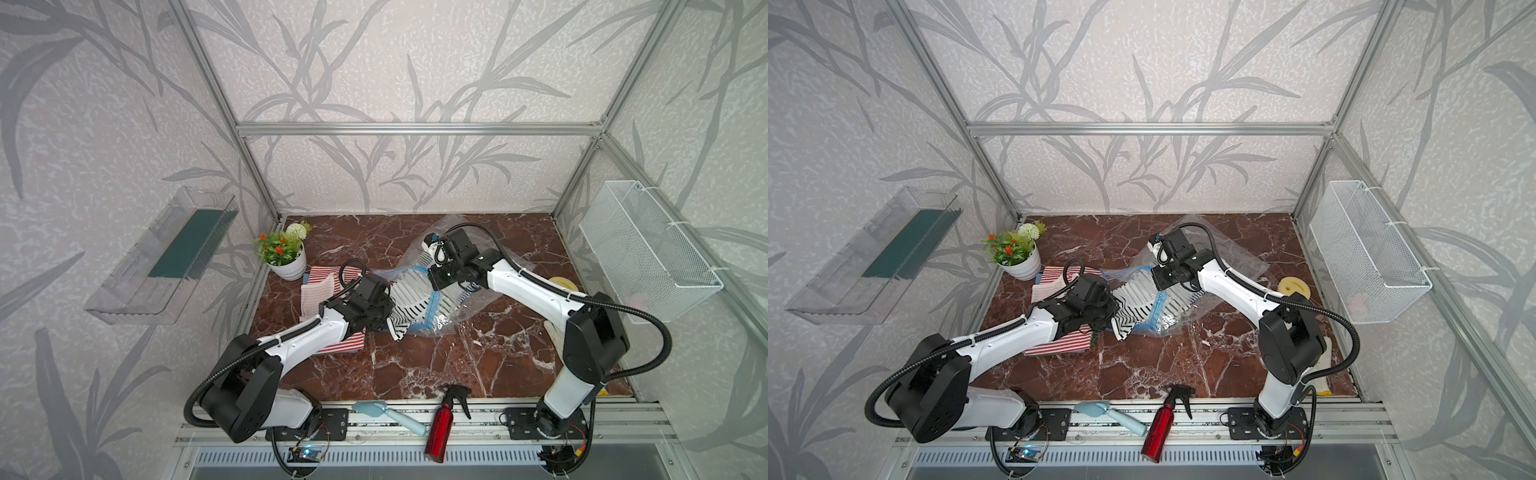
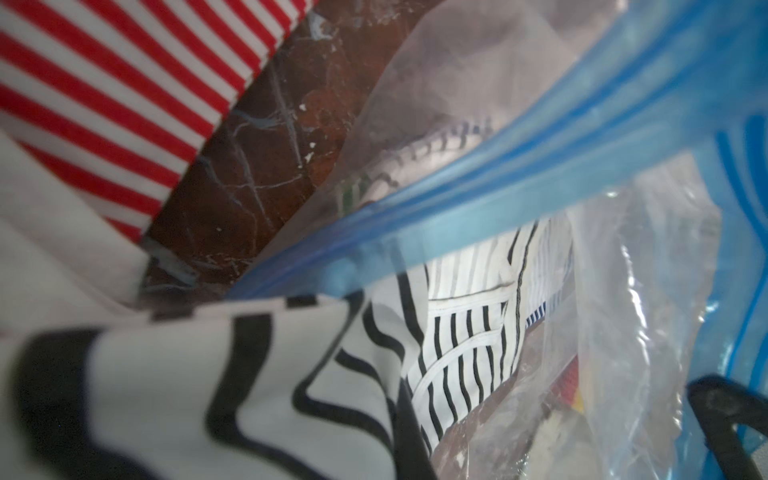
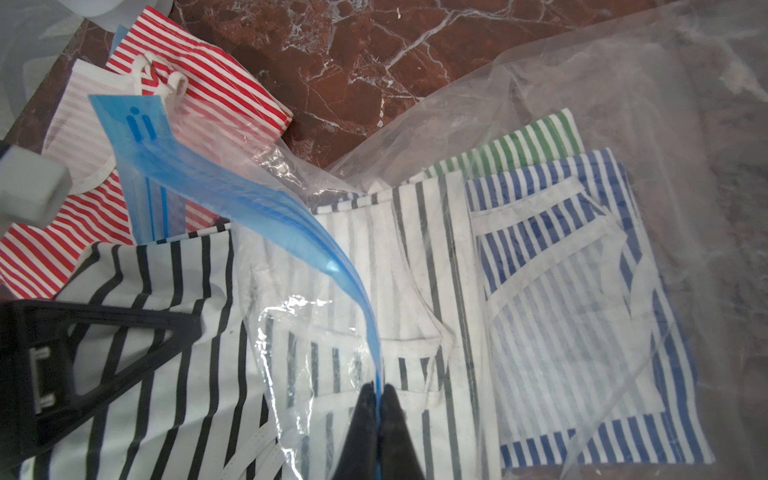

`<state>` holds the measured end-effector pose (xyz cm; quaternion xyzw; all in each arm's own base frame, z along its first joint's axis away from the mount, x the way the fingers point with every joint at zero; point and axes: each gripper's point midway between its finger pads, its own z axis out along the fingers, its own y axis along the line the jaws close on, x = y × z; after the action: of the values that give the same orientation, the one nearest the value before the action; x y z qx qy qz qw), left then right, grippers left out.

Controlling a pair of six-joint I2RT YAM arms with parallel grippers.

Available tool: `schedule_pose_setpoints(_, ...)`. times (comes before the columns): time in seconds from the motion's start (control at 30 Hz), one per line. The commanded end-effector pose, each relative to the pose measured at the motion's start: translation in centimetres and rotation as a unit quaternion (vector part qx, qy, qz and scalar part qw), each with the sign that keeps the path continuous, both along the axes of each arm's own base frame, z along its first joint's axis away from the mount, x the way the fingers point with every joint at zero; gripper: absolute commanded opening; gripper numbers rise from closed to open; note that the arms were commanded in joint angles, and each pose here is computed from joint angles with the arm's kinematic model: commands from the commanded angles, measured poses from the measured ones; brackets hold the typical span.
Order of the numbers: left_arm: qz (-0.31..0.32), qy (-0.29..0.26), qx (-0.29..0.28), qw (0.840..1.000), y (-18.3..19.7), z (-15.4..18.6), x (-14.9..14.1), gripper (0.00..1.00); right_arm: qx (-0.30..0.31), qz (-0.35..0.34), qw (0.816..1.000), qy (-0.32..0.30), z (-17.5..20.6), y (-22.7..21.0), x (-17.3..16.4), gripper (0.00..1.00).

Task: Take the tank top out of the vacuum bag
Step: Take out the tank top from the vacuum bag.

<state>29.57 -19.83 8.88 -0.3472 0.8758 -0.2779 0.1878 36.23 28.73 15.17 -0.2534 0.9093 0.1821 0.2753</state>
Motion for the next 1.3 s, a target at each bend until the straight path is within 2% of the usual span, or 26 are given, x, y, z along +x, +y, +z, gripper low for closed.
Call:
schedule_pose_setpoints(0.0, 0.013, -0.021, -0.005, 1.0, 0.6, 3.0, 0.2, 0.0, 0.011, 0.008, 1.0, -0.017, 1.0, 0.5, 0.3, 0.0)
schedule_pose_setpoints(0.27, 0.015, -0.017, -0.017, 1.0, 1.0, 7.1, -0.9, 0.0, 0.016, 0.014, 0.999, -0.027, 1.4, 0.9, 0.8, 0.0)
schedule_pose_setpoints(0.5, 0.035, -0.011, -0.007, 0.999, 2.2, 10.8, -1.7, 0.0, 0.011, 0.011, 0.999, -0.033, 1.3, 0.6, 0.8, 0.0)
schedule_pose_setpoints(0.73, 0.051, -0.038, -0.027, 0.998, 2.4, 13.8, -1.3, 0.0, 0.016, 0.011, 0.999, -0.03, 1.3, 0.8, 1.0, 0.0)
schedule_pose_setpoints(1.13, 0.102, -0.083, 0.024, 0.991, 5.7, 19.5, -1.0, 0.0, 0.017, 0.009, 1.0, -0.025, 0.9, 0.7, 1.2, 0.0)
schedule_pose_setpoints(1.27, 0.107, -0.096, 0.025, 0.989, 5.8, 21.1, -0.5, 0.0, 0.02, 0.01, 0.999, -0.024, 0.9, 0.7, 1.2, 0.0)
